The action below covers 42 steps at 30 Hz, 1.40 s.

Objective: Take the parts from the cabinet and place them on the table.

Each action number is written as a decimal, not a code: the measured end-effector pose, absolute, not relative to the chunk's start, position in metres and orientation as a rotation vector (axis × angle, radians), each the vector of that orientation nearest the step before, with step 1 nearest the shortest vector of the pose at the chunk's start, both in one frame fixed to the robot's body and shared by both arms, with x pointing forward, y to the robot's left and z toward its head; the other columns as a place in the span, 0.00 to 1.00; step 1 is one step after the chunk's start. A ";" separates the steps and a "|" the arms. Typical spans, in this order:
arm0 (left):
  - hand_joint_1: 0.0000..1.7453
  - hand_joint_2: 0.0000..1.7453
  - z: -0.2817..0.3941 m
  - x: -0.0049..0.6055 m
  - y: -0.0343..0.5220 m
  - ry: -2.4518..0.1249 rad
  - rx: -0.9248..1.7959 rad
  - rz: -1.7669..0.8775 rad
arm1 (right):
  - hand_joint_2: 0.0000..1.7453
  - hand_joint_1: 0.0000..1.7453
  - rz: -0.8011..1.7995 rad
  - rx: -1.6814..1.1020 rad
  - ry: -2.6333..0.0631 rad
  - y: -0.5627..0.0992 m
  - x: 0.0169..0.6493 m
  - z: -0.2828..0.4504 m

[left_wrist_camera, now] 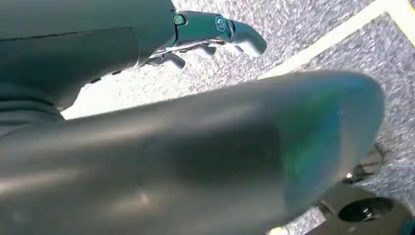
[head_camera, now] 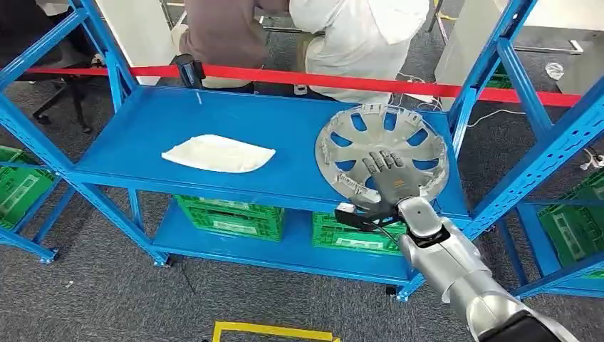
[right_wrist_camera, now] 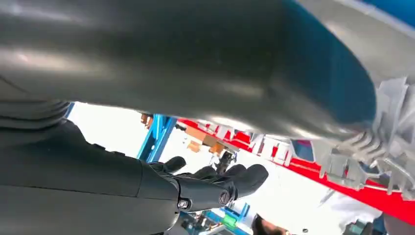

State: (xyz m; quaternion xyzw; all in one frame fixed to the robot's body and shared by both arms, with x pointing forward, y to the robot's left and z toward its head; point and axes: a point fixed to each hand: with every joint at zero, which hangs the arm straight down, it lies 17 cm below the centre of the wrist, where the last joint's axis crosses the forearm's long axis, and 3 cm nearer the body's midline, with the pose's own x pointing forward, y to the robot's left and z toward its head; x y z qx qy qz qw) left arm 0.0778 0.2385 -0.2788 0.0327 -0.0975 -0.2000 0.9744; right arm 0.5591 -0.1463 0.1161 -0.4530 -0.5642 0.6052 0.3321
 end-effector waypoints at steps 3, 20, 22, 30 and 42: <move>0.00 0.00 -0.279 0.078 0.237 -0.201 0.064 -0.402 | 0.00 0.00 1.567 -1.166 -1.485 -0.145 0.559 0.117; 0.00 0.00 -0.279 0.076 0.241 -0.193 0.070 -0.396 | 1.00 0.00 1.400 -1.000 -1.400 -0.155 0.554 0.090; 0.00 0.00 -0.279 0.076 0.241 -0.194 0.070 -0.398 | 1.00 0.00 1.394 -0.996 -1.398 -0.156 0.554 0.089; 0.00 0.00 -0.279 0.077 0.241 -0.197 0.069 -0.396 | 1.00 0.00 1.382 -0.977 -1.380 -0.161 0.554 0.084; 0.00 0.00 -0.279 0.079 0.240 -0.204 0.065 -0.397 | 1.00 1.00 1.366 -0.934 -1.374 -0.159 0.545 0.071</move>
